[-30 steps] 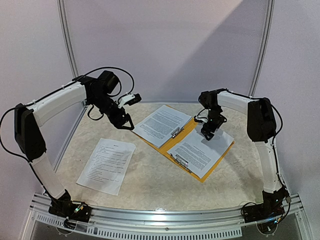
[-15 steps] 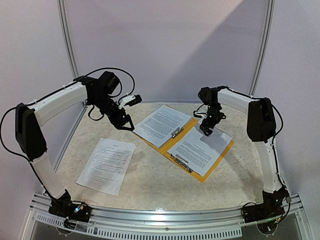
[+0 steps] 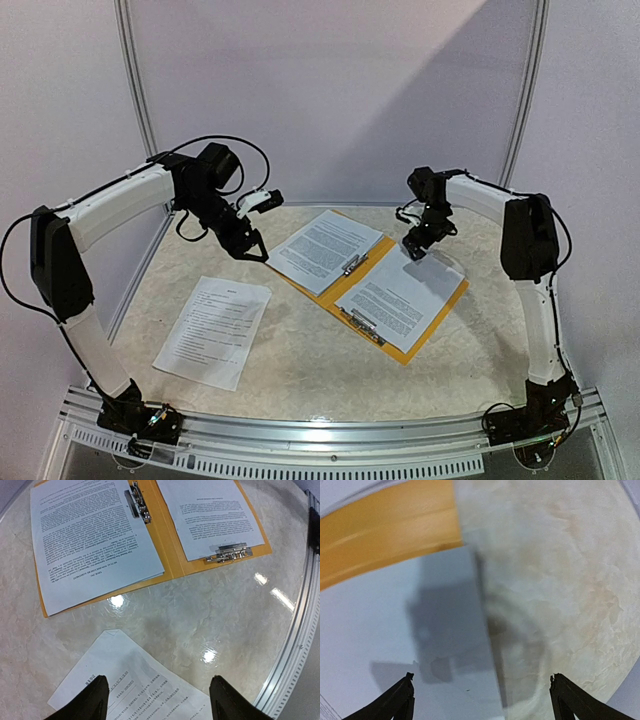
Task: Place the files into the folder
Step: Place the file in the spring clip on the folder, then move the folder with some files to the center of the board.
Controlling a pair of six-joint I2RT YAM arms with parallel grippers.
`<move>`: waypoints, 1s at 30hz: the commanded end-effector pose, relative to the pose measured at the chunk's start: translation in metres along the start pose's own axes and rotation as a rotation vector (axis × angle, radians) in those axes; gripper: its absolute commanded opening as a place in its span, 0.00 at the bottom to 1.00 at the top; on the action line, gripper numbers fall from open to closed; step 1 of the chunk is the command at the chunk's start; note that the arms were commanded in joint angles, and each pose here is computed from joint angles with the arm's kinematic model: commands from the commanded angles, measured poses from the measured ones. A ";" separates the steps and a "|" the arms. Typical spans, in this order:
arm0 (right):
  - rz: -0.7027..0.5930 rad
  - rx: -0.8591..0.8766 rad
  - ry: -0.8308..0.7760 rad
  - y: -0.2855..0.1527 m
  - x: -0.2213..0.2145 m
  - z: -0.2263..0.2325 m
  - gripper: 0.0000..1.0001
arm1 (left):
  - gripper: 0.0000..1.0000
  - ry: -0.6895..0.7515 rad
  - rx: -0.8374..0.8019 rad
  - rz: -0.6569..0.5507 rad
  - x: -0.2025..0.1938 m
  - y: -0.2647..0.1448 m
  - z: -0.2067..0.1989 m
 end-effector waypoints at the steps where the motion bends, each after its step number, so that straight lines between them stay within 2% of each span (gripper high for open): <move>1: -0.243 -0.132 0.266 -0.047 0.009 -0.046 0.95 | 0.71 0.005 -0.005 0.037 -0.007 0.007 0.001; 4: -0.188 -0.294 0.363 -0.045 0.003 -0.064 0.95 | 0.71 0.007 -0.003 0.038 -0.007 0.008 0.001; 6: -0.086 -0.363 0.377 -0.026 -0.003 -0.068 0.96 | 0.71 0.007 -0.003 0.042 -0.007 0.010 0.002; 11: 0.074 -0.387 0.340 0.018 -0.014 -0.064 0.96 | 0.71 0.003 -0.004 0.052 -0.009 0.014 0.004; 19: 0.064 -0.237 0.243 0.046 -0.009 -0.048 0.97 | 0.71 -0.002 -0.015 0.061 -0.010 0.018 0.005; 30: 0.023 -0.131 0.187 0.037 -0.011 -0.037 0.96 | 0.71 -0.003 -0.016 0.062 -0.011 0.018 0.006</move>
Point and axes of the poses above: each gripper's point midway between its finger pads, its own y axis out along the fingers, its own z axis along the line the jaws close on, x = y × z, the point moved 8 cm from there along -y, back along the fingers, and after that the axes turned 6 degrees about -y, right-handed, at the moved point
